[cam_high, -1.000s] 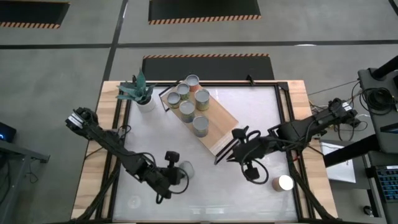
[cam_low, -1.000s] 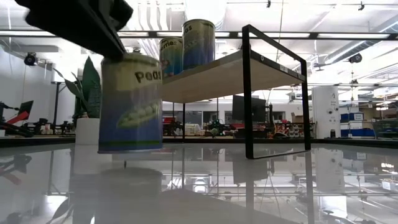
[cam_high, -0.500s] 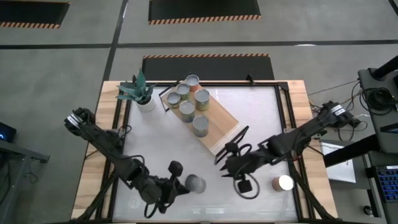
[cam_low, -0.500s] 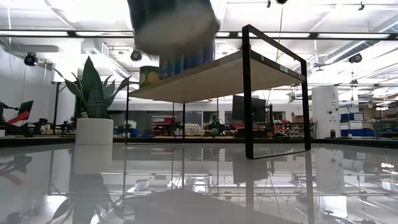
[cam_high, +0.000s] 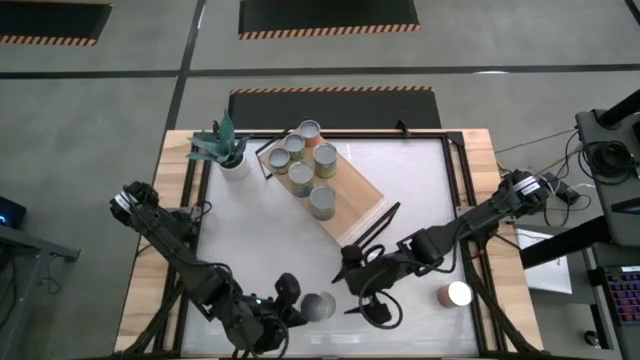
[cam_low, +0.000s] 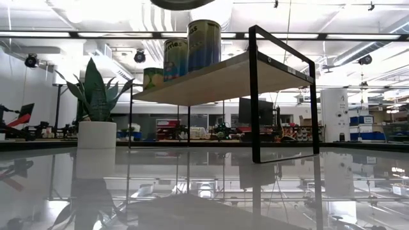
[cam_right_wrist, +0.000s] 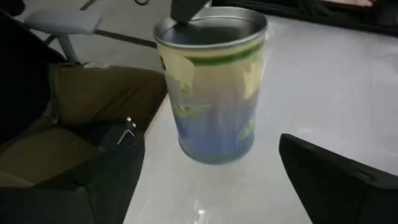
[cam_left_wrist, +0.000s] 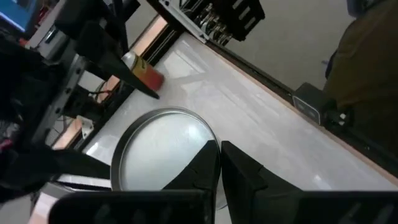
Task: Pick and place cans onto a shelf
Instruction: Put the canned peas on the shelf
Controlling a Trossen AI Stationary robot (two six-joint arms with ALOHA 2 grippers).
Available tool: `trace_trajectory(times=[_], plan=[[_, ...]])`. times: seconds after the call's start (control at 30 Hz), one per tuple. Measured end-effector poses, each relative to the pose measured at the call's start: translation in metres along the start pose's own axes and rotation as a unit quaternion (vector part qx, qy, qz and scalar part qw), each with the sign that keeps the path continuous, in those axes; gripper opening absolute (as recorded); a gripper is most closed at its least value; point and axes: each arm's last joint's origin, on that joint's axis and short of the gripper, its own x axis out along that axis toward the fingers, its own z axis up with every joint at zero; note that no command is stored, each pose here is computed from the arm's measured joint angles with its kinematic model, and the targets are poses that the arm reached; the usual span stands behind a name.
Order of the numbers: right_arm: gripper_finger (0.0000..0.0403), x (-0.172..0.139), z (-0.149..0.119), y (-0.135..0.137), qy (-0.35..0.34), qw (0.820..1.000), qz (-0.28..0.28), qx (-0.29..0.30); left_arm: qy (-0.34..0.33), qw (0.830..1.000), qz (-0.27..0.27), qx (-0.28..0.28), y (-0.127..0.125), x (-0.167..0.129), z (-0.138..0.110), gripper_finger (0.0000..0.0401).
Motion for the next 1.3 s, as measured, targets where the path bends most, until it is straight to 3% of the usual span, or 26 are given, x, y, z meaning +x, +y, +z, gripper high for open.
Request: trace_trajectory(times=[0.47, 0.77, 1.1, 1.3], plan=[[0.0368, 0.019, 0.004, 0.0, -0.047, 0.998, 0.032, -0.041, -0.017, 0.998, 0.014, 0.056, 0.009, 0.003, 0.012, 0.0], [0.0367, 0.024, 0.006, -0.005, -0.06, 0.997, 0.04, -0.042, -0.011, 0.998, 0.025, 0.054, 0.02, 0.008, 0.008, 0.0], [0.0283, 0.023, 0.006, -0.006, -0.061, 0.996, 0.041, -0.055, -0.011, 0.998, 0.026, 0.058, 0.021, 0.009, 0.008, 0.0], [0.0286, 0.021, 0.006, -0.006, -0.06, 0.996, 0.041, -0.055, -0.008, 0.998, 0.034, 0.047, 0.021, 0.008, 0.008, 0.0]])
